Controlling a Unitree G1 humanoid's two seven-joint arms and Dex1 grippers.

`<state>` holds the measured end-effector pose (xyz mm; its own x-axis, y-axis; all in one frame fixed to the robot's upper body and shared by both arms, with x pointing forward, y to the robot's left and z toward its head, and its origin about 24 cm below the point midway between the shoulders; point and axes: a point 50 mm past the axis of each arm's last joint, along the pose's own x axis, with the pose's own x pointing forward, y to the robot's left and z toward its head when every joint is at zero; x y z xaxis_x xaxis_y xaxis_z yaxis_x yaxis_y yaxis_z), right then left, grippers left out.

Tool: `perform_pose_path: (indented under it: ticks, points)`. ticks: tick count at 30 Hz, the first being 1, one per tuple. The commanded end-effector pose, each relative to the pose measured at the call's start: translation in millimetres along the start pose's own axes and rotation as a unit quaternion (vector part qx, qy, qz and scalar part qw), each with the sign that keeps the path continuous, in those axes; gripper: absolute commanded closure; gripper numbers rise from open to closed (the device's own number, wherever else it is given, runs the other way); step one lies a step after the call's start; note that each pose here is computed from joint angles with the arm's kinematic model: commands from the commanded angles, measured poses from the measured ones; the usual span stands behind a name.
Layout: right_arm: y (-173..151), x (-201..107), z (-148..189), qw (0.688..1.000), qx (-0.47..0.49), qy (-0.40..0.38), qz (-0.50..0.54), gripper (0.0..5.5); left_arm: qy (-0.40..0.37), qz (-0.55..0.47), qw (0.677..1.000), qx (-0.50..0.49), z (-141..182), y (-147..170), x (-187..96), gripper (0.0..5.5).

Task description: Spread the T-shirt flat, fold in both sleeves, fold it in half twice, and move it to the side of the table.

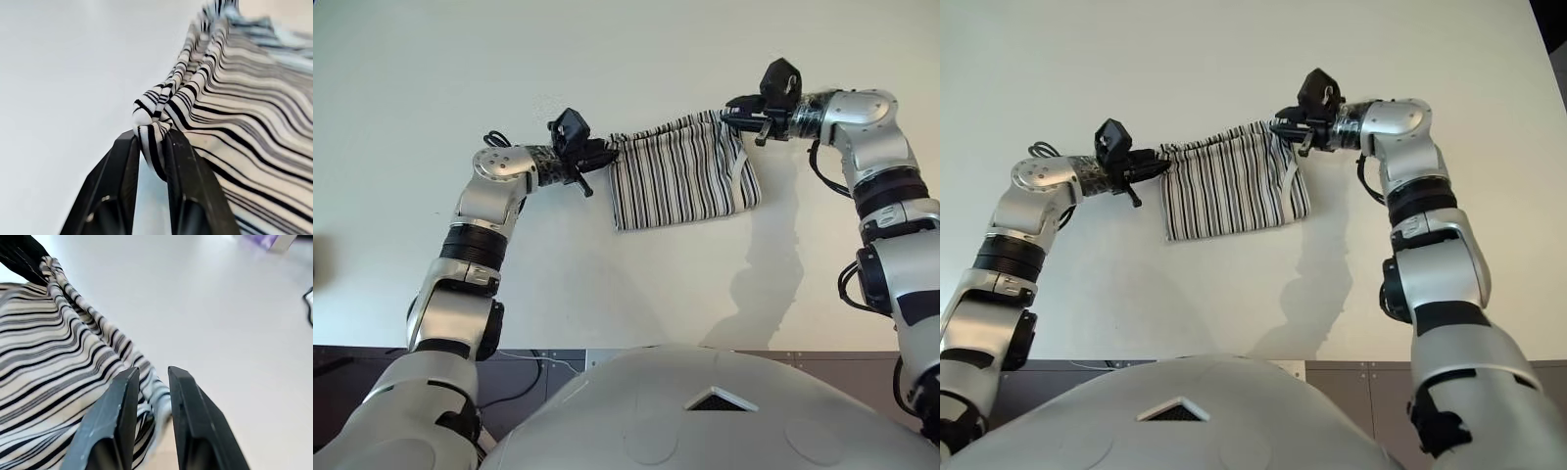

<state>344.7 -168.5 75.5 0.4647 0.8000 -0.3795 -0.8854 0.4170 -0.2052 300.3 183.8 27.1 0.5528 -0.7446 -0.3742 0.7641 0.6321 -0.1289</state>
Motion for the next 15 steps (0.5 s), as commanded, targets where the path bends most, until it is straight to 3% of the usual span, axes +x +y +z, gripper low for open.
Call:
perform_pose_path:
  ticks: [1,4,7,10,15]
  points:
    - [13,-1,12,0.999,-0.044,-0.029,0.013,4.44,0.006,0.015,0.997,-0.071,-5,6,1,4.66]
    - [31,11,22,0.995,-0.040,-0.063,0.067,4.44,0.058,0.055,0.995,-0.055,-15,11,8,4.66]
    - [50,22,17,0.988,-0.024,-0.054,0.144,4.44,0.121,0.038,0.992,0.030,-25,2,20,4.66]
    - [52,30,6,0.979,0.026,-0.021,0.199,4.44,0.121,0.008,0.992,0.046,-23,-7,30,4.66]
    - [49,38,-19,0.974,0.096,0.032,0.201,4.44,0.111,0.009,0.992,0.051,-15,-2,35,4.66]
